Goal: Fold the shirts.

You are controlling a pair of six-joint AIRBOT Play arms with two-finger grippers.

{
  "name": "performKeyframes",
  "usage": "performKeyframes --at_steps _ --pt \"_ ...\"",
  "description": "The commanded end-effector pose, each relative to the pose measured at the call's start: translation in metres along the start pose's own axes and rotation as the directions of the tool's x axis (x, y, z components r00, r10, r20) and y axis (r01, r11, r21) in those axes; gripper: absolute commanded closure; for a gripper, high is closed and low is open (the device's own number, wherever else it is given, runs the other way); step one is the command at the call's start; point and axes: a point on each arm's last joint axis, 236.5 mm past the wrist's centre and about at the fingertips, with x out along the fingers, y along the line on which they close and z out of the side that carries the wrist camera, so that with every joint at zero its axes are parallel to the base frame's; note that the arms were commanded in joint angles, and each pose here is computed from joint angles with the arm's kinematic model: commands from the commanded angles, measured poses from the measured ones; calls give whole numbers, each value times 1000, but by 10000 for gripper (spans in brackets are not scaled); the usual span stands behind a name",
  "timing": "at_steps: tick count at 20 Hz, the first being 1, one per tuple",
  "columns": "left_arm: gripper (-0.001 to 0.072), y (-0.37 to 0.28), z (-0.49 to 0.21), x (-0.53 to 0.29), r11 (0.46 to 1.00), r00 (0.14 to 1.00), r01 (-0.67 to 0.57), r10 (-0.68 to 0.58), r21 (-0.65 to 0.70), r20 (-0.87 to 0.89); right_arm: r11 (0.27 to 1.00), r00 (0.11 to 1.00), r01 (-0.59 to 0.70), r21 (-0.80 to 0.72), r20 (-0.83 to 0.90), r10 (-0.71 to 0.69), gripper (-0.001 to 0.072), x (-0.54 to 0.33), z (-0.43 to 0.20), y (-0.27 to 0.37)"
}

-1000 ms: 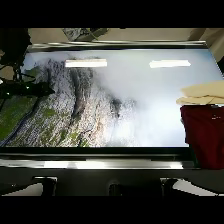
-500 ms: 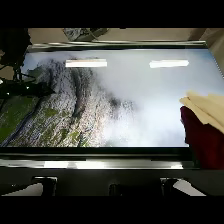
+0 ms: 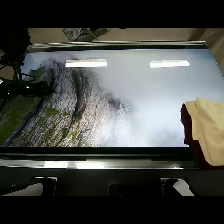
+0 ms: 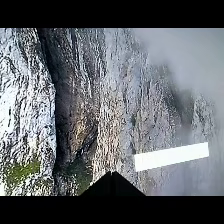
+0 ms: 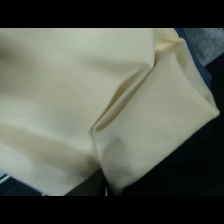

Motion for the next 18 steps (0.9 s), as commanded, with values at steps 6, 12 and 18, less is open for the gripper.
performKeyframes --at_steps 6,12,18 --pt "677 -30 43 -45 994 994 -7 -5 108 105 942 789 266 -206 608 -90 87 -146 110 -2" --pt "676 -4 115 -108 812 781 -575 507 101 364 738 317 432 -519 853 415 89 -315 125 254" --pt "106 37 -95 -5 830 769 -534 557 164 -315 373 955 77 -925 176 238 90 -49 31 384"
